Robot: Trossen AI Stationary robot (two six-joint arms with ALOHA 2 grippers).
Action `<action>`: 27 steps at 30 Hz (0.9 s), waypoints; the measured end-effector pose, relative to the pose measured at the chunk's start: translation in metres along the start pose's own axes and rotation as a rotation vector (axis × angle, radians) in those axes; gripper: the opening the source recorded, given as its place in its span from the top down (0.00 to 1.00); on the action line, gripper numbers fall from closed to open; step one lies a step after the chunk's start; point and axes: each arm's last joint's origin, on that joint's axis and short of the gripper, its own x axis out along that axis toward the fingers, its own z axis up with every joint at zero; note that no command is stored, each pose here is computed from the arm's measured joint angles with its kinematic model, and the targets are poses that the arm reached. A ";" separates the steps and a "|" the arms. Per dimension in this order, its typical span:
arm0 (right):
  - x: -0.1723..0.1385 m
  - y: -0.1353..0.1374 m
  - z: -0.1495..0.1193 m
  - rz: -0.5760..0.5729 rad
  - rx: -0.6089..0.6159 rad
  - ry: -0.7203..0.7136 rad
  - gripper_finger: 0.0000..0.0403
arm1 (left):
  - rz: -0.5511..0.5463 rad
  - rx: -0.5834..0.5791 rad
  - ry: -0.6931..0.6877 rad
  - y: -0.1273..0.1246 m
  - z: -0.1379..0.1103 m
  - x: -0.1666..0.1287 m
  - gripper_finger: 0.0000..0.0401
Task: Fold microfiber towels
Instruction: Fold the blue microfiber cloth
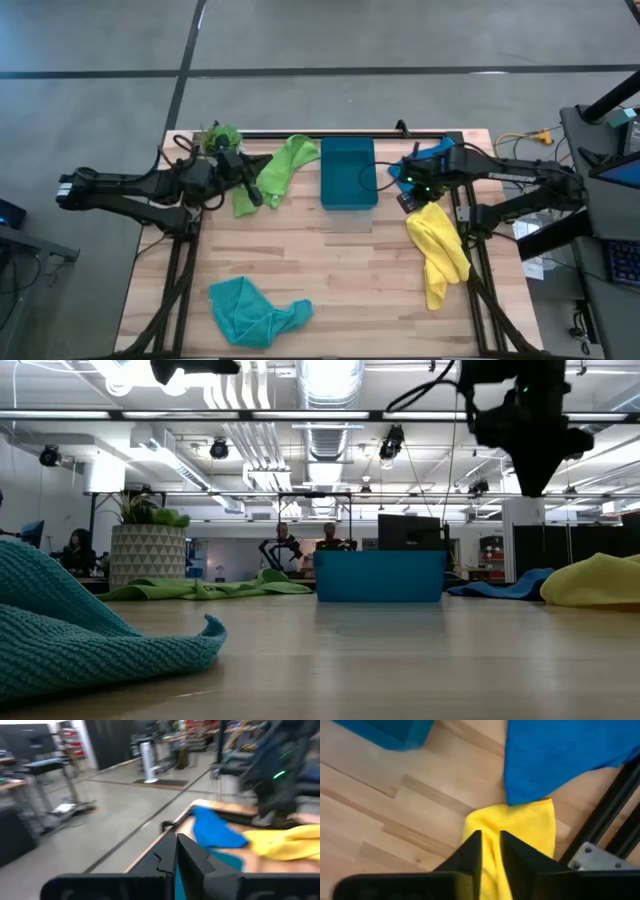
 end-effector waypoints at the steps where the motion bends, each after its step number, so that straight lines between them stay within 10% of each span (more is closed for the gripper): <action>1: 0.004 0.001 0.003 -0.019 -0.021 0.015 0.76 | -0.027 -0.022 -0.001 -0.001 0.001 0.001 1.00; 10: 0.051 0.008 0.024 -0.212 -0.111 0.151 0.59 | -0.144 -0.123 0.030 -0.008 -0.002 0.005 1.00; 27: 0.124 0.016 0.028 -0.285 -0.234 0.268 0.62 | -0.164 -0.135 0.006 -0.002 0.002 -0.004 1.00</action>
